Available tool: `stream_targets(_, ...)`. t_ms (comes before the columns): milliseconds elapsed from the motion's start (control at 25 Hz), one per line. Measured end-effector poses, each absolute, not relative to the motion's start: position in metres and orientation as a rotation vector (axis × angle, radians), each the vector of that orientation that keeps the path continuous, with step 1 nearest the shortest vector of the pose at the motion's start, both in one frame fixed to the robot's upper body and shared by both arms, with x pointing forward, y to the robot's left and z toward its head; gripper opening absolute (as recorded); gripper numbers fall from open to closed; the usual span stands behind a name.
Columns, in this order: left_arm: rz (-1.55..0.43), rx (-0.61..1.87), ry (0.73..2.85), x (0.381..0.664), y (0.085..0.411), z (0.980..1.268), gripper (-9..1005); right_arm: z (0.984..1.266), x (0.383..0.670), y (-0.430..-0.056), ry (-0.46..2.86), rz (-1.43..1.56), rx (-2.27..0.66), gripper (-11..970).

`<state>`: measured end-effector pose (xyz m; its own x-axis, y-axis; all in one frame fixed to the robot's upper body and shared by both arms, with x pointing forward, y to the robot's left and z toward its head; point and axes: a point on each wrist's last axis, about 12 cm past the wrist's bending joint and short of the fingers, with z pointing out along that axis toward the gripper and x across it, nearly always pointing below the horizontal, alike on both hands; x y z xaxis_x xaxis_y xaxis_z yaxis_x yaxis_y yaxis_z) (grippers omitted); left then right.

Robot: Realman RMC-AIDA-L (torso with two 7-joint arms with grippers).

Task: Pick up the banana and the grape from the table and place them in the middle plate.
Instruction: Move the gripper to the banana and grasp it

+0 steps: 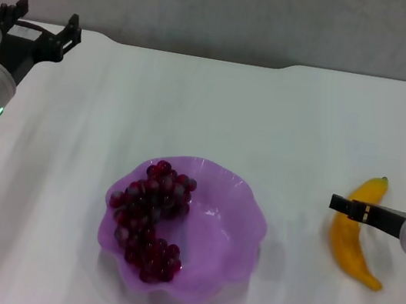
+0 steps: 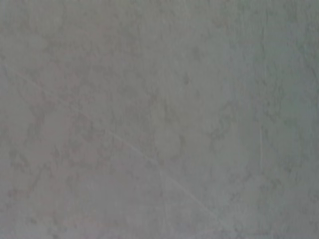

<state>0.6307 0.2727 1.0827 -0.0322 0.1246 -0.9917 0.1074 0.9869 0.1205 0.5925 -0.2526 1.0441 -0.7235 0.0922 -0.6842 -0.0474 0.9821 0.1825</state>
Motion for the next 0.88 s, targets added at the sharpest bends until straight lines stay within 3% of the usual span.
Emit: stream_targets(880, 0.013, 0.180, 1.606, 0.631, 0.272, 1.082, 883, 1.031, 0.584, -0.249, 2.414, 0.224, -0.009, 848)
